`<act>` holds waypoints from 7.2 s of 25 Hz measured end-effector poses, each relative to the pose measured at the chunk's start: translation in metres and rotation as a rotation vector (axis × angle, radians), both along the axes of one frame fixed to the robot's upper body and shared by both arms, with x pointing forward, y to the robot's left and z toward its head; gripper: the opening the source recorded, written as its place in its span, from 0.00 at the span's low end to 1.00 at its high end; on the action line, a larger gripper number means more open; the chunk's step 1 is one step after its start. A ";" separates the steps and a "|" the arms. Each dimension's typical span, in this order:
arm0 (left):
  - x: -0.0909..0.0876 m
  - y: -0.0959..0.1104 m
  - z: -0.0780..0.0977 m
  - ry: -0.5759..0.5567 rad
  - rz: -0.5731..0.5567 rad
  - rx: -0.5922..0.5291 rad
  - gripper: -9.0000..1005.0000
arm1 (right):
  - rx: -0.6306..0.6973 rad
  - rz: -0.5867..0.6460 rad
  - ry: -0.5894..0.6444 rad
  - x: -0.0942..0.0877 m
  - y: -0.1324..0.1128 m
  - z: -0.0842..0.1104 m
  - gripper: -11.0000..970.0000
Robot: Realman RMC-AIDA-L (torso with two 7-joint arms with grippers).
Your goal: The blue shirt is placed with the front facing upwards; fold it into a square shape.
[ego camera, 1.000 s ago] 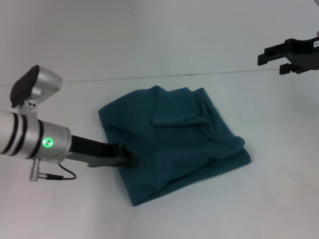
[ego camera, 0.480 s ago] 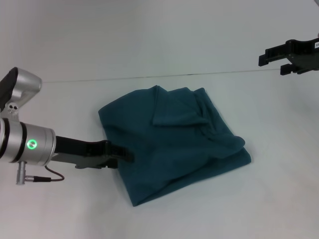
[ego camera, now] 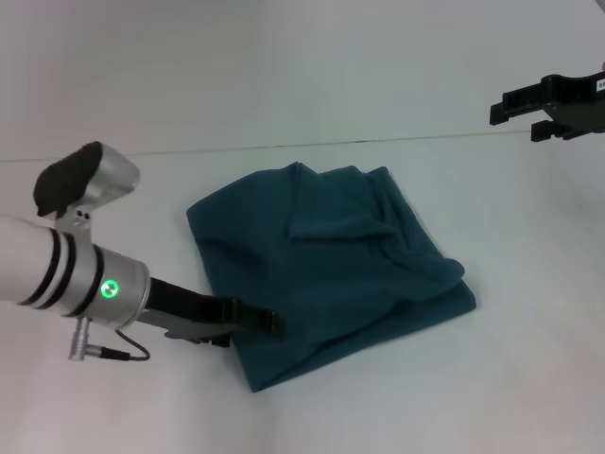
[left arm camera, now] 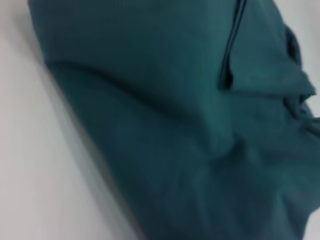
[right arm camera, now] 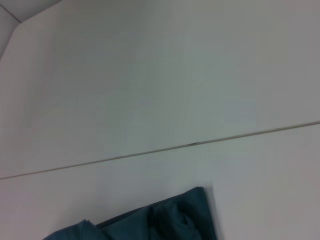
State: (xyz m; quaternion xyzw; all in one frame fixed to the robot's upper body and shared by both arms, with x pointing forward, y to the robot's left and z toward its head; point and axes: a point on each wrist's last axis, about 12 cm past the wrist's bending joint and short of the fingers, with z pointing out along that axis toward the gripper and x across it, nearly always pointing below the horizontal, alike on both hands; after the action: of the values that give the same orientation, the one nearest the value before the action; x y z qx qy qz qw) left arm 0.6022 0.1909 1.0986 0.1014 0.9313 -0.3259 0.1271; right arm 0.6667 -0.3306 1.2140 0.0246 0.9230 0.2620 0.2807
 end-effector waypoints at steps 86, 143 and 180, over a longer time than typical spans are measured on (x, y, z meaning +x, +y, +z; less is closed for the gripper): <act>-0.061 0.166 0.011 0.030 0.448 -0.342 0.54 | 0.025 -0.013 0.014 -0.007 -0.005 -0.010 0.79; -0.088 0.162 -0.004 -0.135 0.428 -0.661 0.88 | 0.083 0.218 0.096 -0.016 0.184 -0.112 0.77; -0.088 0.157 -0.008 -0.137 0.436 -0.663 0.88 | 0.142 0.209 0.091 -0.023 0.205 -0.126 0.27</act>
State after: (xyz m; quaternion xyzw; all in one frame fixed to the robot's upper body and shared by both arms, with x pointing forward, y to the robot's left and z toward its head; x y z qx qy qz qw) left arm 0.5143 0.3475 1.0902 -0.1233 0.7648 -0.5665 0.2809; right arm 0.6439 -0.1260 1.0877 -0.0401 0.9114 0.3531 0.2074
